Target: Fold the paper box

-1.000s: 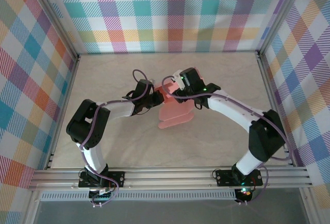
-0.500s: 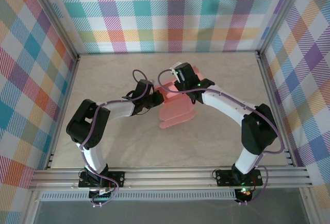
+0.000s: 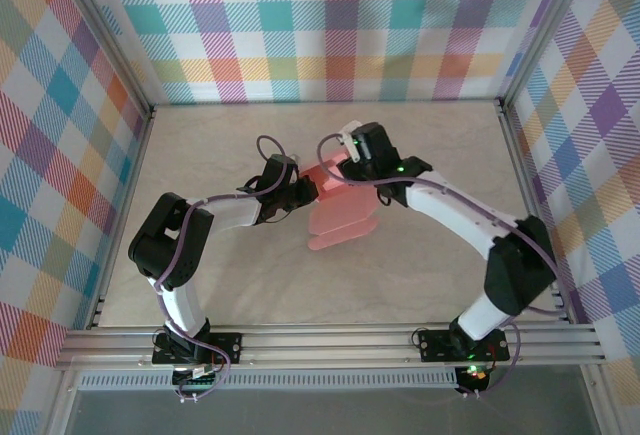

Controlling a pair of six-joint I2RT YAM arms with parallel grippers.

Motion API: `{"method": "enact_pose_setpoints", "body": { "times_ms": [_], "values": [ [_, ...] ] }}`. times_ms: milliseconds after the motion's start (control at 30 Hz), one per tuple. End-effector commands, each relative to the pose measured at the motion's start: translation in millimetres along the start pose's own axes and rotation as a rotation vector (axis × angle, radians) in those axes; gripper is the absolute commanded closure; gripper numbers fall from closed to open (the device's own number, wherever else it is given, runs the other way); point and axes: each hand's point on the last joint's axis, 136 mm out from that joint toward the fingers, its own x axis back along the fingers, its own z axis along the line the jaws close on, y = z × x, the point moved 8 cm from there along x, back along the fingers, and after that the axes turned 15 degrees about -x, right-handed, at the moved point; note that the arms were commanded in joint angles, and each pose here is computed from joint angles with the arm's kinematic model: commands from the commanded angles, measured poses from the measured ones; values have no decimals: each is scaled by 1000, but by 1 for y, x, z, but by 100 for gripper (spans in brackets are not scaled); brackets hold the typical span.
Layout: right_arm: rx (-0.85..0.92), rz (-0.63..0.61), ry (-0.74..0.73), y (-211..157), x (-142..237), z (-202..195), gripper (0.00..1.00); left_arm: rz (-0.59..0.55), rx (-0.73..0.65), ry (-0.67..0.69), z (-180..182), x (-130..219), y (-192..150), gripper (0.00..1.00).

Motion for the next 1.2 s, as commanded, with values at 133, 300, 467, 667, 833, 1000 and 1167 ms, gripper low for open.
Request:
{"method": "enact_pose_setpoints", "body": {
  "times_ms": [133,300,467,667,833,1000,1167],
  "values": [
    [-276,-101,121,16,35,-33,26,-32,1,-25,-5,7,12,100],
    [-212,-59,114,12,31,-32,23,-29,2,-26,-5,6,12,100],
    [-411,-24,175,17,34,-69,22,-44,-33,-73,-10,8,13,100],
    [-760,5,277,12,36,-128,21,-32,-120,-166,-21,11,15,100],
    [-971,158,405,-7,18,-154,25,-37,-145,-235,-30,12,18,100],
    [-915,251,557,-16,9,-140,29,-39,-154,-260,-35,11,19,100],
    [-815,289,623,-18,10,-120,44,-35,-159,-268,-38,9,19,100]
  ]
}}
